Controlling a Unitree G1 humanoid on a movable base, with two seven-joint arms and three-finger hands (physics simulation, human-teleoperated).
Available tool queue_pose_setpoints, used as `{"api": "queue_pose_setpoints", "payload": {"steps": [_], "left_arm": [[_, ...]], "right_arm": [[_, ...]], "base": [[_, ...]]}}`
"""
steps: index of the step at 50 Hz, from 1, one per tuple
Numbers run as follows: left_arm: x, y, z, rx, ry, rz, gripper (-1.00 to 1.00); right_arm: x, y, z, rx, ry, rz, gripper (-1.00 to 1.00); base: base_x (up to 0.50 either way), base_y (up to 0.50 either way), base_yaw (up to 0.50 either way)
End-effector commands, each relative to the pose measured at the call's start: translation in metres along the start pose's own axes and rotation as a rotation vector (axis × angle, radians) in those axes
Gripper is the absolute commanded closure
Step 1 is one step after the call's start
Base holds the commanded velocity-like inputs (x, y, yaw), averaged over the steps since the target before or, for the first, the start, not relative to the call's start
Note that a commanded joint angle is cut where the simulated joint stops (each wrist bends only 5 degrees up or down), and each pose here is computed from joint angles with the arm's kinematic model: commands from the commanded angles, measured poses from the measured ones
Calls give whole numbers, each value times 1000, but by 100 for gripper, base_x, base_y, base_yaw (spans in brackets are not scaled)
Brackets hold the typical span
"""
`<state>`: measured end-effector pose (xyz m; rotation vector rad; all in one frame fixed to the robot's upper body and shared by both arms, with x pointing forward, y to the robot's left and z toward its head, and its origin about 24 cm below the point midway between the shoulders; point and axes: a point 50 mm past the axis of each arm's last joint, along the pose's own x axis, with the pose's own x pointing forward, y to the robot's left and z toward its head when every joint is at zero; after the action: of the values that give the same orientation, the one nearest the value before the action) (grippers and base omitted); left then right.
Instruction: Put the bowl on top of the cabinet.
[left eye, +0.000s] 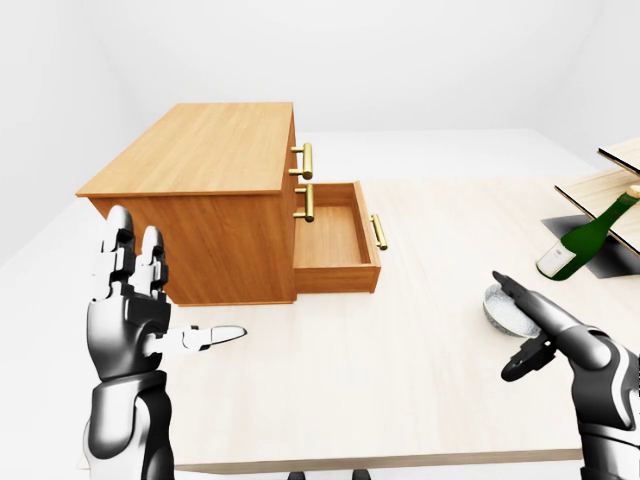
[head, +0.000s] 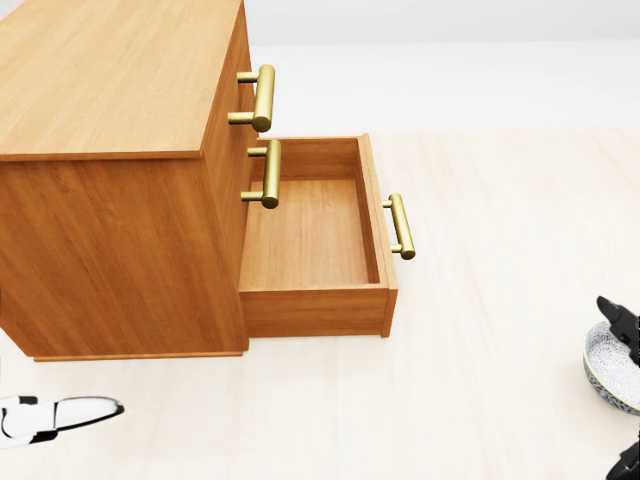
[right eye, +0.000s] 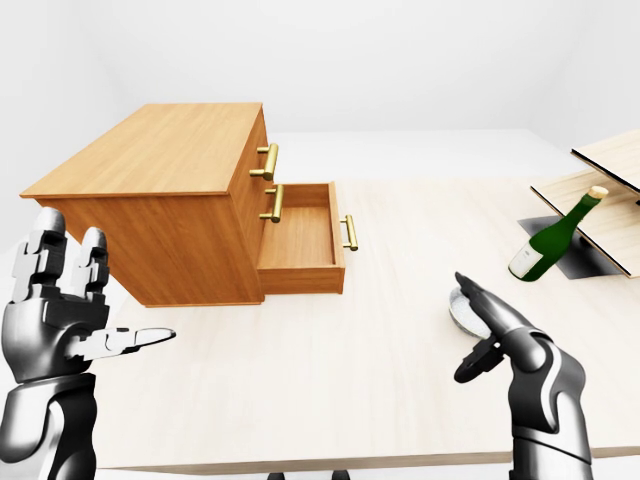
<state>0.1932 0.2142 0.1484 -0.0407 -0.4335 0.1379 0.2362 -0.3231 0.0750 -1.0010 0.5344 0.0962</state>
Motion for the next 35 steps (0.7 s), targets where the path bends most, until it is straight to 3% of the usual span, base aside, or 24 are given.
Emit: {"api": "queue_pose_setpoints", "payload": {"steps": [1,19,35], "left_arm": [[0,1,2,3,-7,0,-100],[0,2,2,3,-10,6,-100],[-1,1,0,4,2,4,-100]], "right_arm": [[8,5,-5,4,26,48,-100],[17,14,-21,36,85,122,-100],[8,-10,-24,-25,111,41,-100]], "base": [[0,0,0],[0,0,0],[0,0,0]]}}
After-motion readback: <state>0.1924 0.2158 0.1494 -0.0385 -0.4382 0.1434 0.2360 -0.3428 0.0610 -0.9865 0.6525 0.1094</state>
